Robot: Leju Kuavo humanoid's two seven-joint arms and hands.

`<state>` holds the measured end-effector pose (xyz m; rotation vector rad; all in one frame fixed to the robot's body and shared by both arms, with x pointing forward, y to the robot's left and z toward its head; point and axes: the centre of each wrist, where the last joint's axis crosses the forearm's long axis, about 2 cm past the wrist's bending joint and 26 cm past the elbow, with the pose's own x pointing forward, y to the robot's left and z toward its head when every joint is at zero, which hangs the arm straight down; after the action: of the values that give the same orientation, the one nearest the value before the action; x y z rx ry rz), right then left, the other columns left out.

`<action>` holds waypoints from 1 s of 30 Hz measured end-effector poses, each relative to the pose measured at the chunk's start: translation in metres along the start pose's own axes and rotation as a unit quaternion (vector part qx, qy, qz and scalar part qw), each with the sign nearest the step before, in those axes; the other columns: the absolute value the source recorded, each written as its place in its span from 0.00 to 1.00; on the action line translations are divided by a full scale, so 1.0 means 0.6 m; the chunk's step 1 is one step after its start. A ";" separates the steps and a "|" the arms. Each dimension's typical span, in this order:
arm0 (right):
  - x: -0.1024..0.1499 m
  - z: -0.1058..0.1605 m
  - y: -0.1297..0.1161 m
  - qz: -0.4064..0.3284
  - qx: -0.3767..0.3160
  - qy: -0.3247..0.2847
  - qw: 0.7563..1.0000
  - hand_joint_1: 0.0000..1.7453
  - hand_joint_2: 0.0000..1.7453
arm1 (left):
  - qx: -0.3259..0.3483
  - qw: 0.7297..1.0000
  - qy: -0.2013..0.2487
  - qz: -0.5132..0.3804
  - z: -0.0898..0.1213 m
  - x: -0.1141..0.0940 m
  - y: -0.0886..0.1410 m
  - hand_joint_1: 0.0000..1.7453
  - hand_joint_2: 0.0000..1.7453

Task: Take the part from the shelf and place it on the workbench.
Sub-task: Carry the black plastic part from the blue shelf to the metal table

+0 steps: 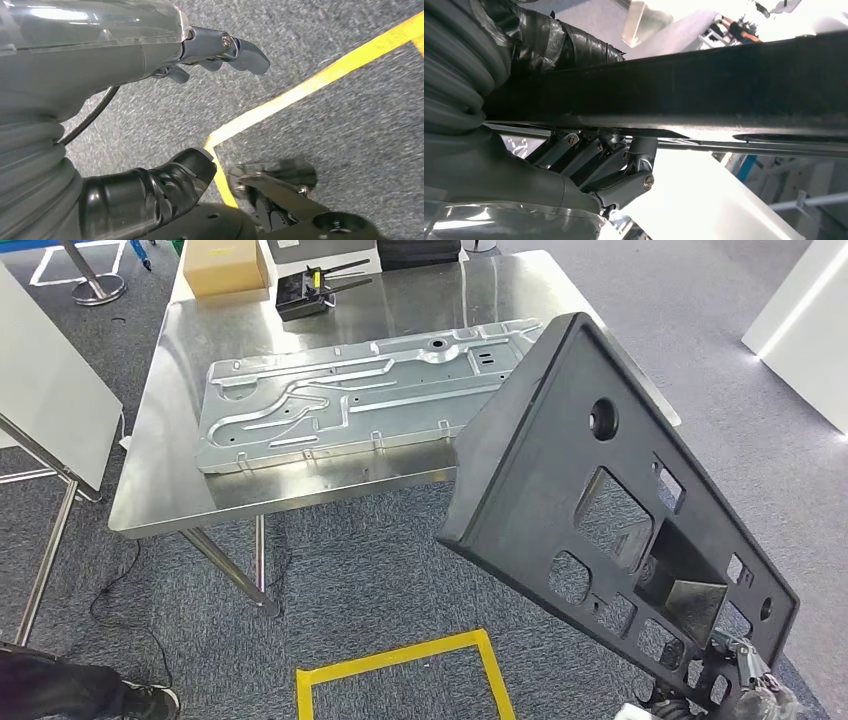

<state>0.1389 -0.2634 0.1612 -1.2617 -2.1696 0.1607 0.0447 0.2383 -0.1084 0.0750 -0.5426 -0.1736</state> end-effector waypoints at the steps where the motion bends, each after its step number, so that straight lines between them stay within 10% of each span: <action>1: 0.000 0.000 -0.001 0.001 0.000 -0.003 1.000 1.00 1.00 | 0.000 1.000 0.000 -0.001 0.000 0.000 0.000 0.00 1.00; 30: -0.003 0.002 -0.010 -0.053 0.002 0.045 0.998 1.00 1.00 | -0.008 1.000 -0.004 -0.004 0.001 0.002 -0.008 0.00 1.00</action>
<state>0.1343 -0.2680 0.1619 -1.1281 -2.1506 0.0624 0.0449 0.2335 -0.1078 0.0606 -0.5487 -0.1865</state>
